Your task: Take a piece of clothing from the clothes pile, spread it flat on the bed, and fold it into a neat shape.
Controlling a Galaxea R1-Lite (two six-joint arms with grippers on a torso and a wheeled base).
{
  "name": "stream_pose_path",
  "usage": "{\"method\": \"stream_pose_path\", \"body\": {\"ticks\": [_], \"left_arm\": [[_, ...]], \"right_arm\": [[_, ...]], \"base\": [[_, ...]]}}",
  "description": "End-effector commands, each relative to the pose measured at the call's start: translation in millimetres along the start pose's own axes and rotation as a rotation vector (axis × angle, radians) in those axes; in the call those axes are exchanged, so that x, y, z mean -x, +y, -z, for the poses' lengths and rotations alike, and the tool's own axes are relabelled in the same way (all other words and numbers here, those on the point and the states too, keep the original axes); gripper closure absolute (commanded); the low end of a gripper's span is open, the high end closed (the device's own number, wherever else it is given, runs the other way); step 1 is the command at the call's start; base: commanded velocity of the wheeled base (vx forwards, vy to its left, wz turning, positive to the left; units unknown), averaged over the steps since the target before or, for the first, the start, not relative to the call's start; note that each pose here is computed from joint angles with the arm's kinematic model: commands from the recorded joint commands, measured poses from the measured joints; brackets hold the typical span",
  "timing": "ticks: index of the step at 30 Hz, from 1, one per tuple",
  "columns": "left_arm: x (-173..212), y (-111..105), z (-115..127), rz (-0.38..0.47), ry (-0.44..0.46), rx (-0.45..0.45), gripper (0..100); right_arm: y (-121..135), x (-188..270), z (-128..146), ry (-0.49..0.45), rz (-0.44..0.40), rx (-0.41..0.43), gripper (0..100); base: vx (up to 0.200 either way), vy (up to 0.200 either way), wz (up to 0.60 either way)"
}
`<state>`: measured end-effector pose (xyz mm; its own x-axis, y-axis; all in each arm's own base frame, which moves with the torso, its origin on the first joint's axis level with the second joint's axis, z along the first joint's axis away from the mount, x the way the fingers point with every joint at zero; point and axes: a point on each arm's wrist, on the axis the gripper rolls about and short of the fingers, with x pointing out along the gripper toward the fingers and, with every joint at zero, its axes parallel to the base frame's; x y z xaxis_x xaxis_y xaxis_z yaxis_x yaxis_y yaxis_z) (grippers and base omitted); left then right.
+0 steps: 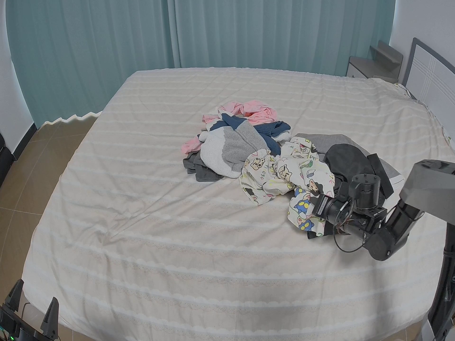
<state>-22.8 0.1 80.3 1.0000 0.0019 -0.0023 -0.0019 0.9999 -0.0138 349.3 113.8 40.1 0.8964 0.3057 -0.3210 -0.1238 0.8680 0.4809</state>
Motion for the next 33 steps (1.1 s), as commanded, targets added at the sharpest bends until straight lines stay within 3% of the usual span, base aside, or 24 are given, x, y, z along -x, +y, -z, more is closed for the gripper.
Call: {"method": "stream_pose_path", "body": {"ticks": [1,8,13,15,16,17,22,26,31,32,33], "left_arm": [[0.1,0.0,4.6,0.002,-0.002,-0.009,0],[0.1,-1.1,4.4,0.048,-0.005,-0.077,0],[0.9,-1.6,0.6,0.07,-0.027,-0.082,0],[6.9,-2.4,-19.7,0.098,-0.12,-0.048,0],[20.1,-3.4,-70.3,0.147,-0.258,0.043,0],[19.9,-3.9,-83.1,0.169,-0.255,0.067,0],[-4.0,-8.9,-85.5,0.368,-0.084,-0.042,0],[-8.8,-10.1,-69.6,0.444,0.037,-0.045,0],[-11.1,-10.5,-53.5,0.474,0.102,-0.04,0],[-11.1,-10.5,-53.5,0.474,0.102,-0.04,0],[-9.7,-10.4,-49.0,0.475,0.098,-0.05,0]], "right_arm": [[26.6,69.5,-32.7,-0.108,-0.088,0.005,100],[64.5,160.2,-58.4,-0.209,-0.277,0.027,100],[81.4,200.1,-71.6,-0.209,-0.36,0.039,100],[83.6,205.3,-74.8,-0.197,-0.375,0.044,100],[86.1,210.0,-79.8,-0.179,-0.379,0.048,100],[87.4,210.1,-82.1,-0.169,-0.378,0.049,100],[81.7,196.1,-78.8,-0.09,-0.34,0.042,100],[60.8,174.1,-60.6,0.004,-0.246,0.026,100],[44.4,162.0,-45.6,0.085,-0.188,0.009,100],[44.4,162.0,-45.6,0.085,-0.188,0.009,0],[40.5,162.6,-41.7,0.118,-0.2,-0.002,0]], "base": [[0.0,0.0,0.0],[0.0,0.0,0.0],[0.0,0.0,0.0],[0.0,0.0,0.0],[0.0,0.0,0.0],[0.0,0.0,0.0],[0.0,0.0,0.0],[0.0,0.0,0.0],[0.0,0.0,0.0],[0.0,0.0,0.0],[0.0,0.0,0.0]]}}
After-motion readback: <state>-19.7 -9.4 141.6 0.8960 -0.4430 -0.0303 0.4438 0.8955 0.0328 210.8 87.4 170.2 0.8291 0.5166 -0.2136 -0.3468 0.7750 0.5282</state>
